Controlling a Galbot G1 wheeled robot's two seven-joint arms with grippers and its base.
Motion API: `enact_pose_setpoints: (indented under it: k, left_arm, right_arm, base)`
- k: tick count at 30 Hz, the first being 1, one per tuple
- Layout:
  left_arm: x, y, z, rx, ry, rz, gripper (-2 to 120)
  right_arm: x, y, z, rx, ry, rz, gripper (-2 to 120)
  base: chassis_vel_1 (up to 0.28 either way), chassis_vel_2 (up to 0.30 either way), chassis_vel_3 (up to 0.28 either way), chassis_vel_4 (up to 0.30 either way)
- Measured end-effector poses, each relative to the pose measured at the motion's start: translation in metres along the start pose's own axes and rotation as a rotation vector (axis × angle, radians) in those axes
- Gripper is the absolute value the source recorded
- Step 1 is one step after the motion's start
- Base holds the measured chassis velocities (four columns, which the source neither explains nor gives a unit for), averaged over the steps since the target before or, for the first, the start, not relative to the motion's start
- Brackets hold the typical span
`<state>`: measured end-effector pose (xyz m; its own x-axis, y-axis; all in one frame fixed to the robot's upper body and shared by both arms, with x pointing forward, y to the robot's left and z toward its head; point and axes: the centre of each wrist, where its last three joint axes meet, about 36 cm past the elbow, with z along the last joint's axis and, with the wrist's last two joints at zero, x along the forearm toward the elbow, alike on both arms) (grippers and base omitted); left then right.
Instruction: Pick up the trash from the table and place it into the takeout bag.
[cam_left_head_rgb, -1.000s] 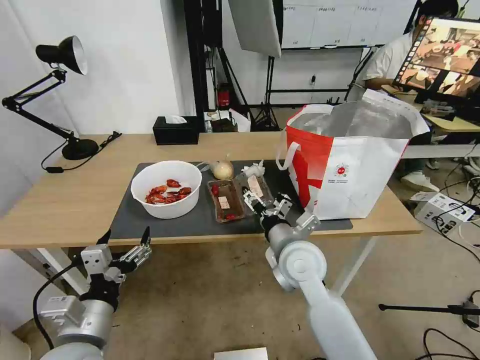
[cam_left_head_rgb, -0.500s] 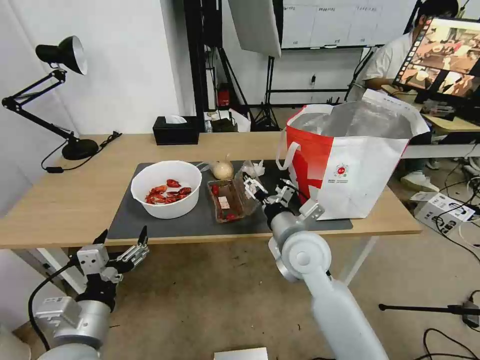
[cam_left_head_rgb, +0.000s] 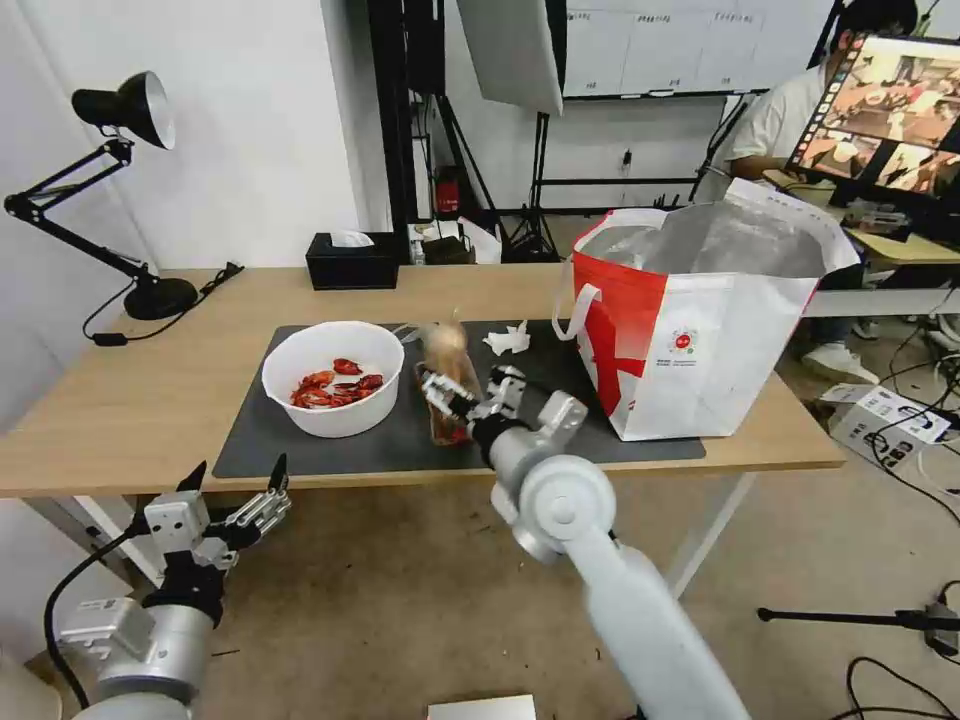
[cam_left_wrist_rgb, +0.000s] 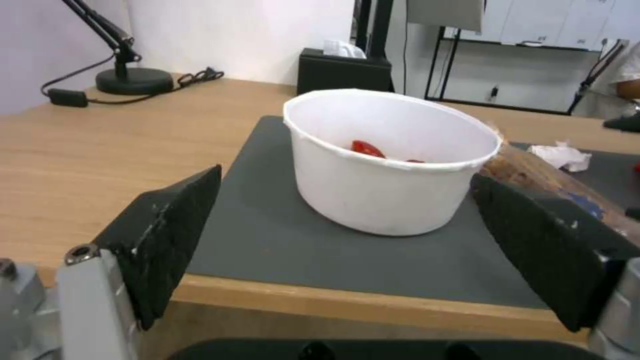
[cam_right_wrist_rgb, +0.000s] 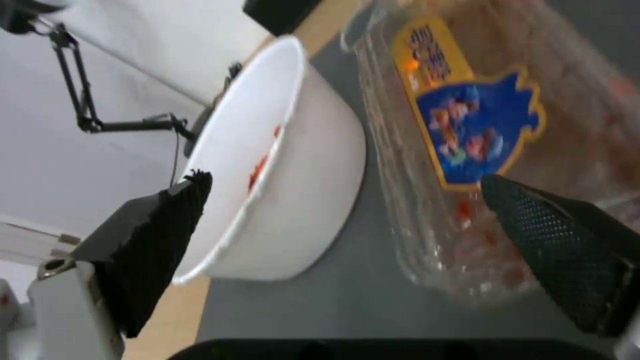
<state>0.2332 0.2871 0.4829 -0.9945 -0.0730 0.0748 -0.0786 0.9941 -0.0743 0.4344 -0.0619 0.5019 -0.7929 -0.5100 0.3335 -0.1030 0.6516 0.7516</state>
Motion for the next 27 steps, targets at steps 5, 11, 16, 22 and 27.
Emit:
enact_pose_setpoints:
  k: [5, 11, 16, 22, 27]
  left_arm:
    - [0.0, 0.001, -0.001, -0.001, -0.004, -0.002, 100]
    - [0.002, 0.0, -0.003, 0.0, -0.006, -0.005, 100]
    - [0.004, 0.002, -0.007, -0.008, -0.014, -0.01, 100]
    - [0.004, 0.002, -0.008, -0.008, -0.016, -0.006, 100]
    - [0.002, -0.002, -0.008, 0.001, -0.021, 0.01, 100]
  right_arm:
    - [0.0, -0.004, -0.003, -0.019, 0.017, 0.01, 100]
    - [0.004, -0.006, -0.011, -0.007, -0.002, -0.009, 100]
    - [0.006, -0.014, -0.032, 0.209, -0.108, -0.056, 97]
    - [-0.009, -0.03, -0.063, 0.534, -0.184, -0.142, 80]
    - [-0.042, -0.051, -0.089, 0.788, -0.195, -0.219, 59]
  base:
    - [0.0, 0.0, 0.0, 0.0]
    - [0.0, 0.0, 0.0, 0.0]
    - [0.0, 0.0, 0.0, 0.0]
    - [0.0, 0.0, 0.0, 0.0]
    - [0.0, 0.0, 0.0, 0.0]
